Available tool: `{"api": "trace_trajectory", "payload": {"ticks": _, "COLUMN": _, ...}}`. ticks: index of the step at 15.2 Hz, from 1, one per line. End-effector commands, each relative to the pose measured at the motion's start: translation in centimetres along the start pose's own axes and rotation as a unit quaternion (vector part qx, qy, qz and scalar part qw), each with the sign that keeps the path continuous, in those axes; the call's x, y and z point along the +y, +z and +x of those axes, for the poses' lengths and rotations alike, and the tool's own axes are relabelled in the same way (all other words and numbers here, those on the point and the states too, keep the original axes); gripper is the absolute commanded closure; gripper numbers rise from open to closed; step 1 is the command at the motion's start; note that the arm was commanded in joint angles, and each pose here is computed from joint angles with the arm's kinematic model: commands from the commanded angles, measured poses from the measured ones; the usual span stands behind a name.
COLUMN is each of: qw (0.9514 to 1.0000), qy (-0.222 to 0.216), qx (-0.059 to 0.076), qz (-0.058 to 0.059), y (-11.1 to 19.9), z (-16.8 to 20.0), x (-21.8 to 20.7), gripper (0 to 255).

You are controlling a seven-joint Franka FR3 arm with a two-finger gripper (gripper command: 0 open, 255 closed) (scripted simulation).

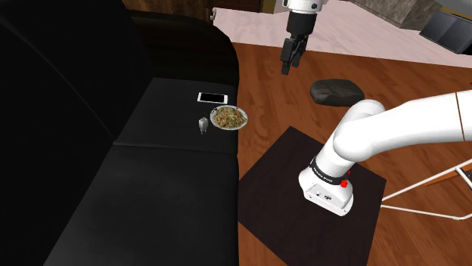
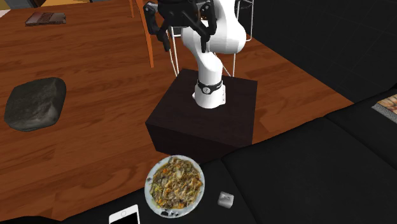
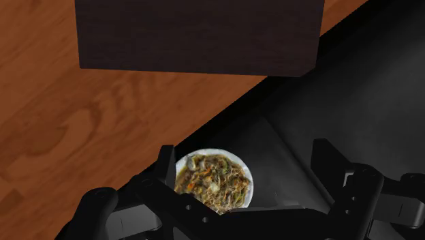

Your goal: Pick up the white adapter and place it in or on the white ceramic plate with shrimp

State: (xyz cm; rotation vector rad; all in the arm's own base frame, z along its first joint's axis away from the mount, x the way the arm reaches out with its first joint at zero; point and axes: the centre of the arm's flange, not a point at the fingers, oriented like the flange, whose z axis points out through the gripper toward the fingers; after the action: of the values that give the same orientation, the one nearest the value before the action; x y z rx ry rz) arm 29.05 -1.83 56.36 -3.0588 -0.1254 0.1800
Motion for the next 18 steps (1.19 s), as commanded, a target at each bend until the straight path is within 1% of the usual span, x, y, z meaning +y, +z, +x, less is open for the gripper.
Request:
{"api": "trace_trajectory", "payload": {"ticks": 1, "qw": 1.0000, "qy": 0.000, "qx": 0.000, "qz": 0.000, "y": 0.0, "z": 0.0, "x": 0.0, "gripper": 0}}
{"api": "trace_trajectory", "payload": {"ticks": 18, "qw": 0.9996, "qy": 0.013, "qx": 0.020, "qz": -0.018, "y": 13.8, "z": 15.0, "x": -9.0, "gripper": 0}}
